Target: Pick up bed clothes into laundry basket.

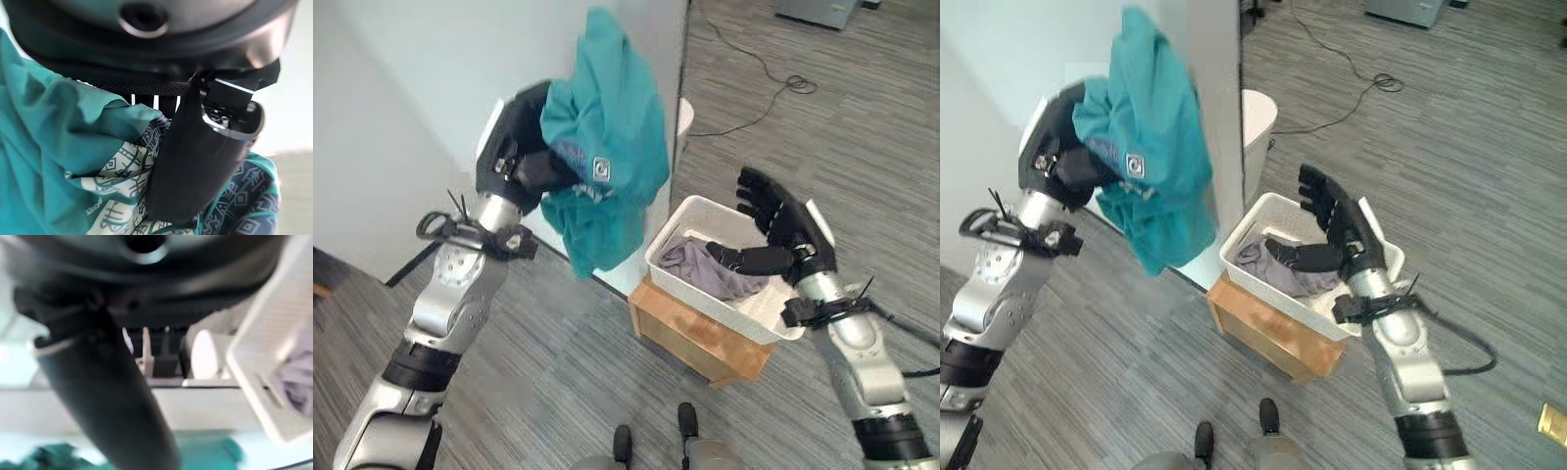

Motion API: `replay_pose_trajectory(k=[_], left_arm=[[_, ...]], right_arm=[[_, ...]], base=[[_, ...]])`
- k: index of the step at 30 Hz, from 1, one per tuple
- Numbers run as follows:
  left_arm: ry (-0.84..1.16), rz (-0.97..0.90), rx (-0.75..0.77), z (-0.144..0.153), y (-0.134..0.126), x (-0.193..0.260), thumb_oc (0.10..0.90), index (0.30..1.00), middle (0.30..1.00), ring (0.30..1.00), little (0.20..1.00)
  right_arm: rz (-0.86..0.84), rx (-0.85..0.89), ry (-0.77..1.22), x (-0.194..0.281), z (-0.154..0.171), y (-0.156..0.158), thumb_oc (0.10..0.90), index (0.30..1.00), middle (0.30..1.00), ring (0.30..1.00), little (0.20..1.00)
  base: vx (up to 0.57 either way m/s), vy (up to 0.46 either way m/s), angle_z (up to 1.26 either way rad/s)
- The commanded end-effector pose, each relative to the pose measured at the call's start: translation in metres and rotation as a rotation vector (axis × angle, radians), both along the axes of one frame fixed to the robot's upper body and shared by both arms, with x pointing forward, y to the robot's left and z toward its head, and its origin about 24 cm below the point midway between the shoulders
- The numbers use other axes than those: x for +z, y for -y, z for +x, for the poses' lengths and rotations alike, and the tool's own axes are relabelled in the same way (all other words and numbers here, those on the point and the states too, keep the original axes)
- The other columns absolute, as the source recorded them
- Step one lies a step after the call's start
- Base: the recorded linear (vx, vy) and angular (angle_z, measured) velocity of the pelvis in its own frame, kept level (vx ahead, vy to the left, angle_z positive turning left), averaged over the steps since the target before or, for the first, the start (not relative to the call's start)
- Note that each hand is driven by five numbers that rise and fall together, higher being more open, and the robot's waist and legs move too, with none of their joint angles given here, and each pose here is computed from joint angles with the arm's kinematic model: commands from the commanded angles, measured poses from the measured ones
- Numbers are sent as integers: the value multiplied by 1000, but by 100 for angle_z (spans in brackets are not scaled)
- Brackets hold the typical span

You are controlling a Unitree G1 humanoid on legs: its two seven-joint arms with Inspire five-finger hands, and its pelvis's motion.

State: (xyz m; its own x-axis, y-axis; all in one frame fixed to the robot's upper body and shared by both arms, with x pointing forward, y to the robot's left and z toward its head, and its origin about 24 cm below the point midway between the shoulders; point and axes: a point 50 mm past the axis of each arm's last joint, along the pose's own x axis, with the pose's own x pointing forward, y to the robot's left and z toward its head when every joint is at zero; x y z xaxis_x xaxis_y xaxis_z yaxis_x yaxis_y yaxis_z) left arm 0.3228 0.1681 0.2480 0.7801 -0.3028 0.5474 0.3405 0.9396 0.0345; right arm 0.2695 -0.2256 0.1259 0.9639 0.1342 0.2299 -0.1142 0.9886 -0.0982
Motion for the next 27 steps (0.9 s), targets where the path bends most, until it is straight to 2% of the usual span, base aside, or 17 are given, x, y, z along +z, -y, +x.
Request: replay_pose_trajectory(k=[1,6,8,10,16,24,27], left_arm=[[233,-88,-32,-4,13,46,400,300,300,300,300],[253,-89,-84,0,29,61,400,300,300,300,300],[251,-65,-113,6,43,69,400,300,300,300,300],[248,-60,-118,8,45,70,400,300,300,300,300],[224,27,-126,25,75,81,400,300,300,300,300],[157,43,-37,45,64,81,400,300,300,300,300],[131,135,35,55,53,78,400,300,300,300,300]], right_arm=[[63,76,307,52,-18,-10,800,900,900,900,900],[157,76,261,36,-27,-8,800,900,900,900,900],[205,90,237,28,-30,-9,800,900,900,900,900],[211,93,230,26,-30,-10,800,900,900,900,900],[197,125,238,25,-38,-15,800,900,900,900,900],[211,164,235,23,-40,-22,800,900,900,900,900],[247,180,257,27,-36,-27,800,900,900,900,900]], base=[[16,22,-15],[15,21,-14],[12,32,-24],[21,30,-28],[27,55,-25],[-2,40,-24],[-7,35,-40]])
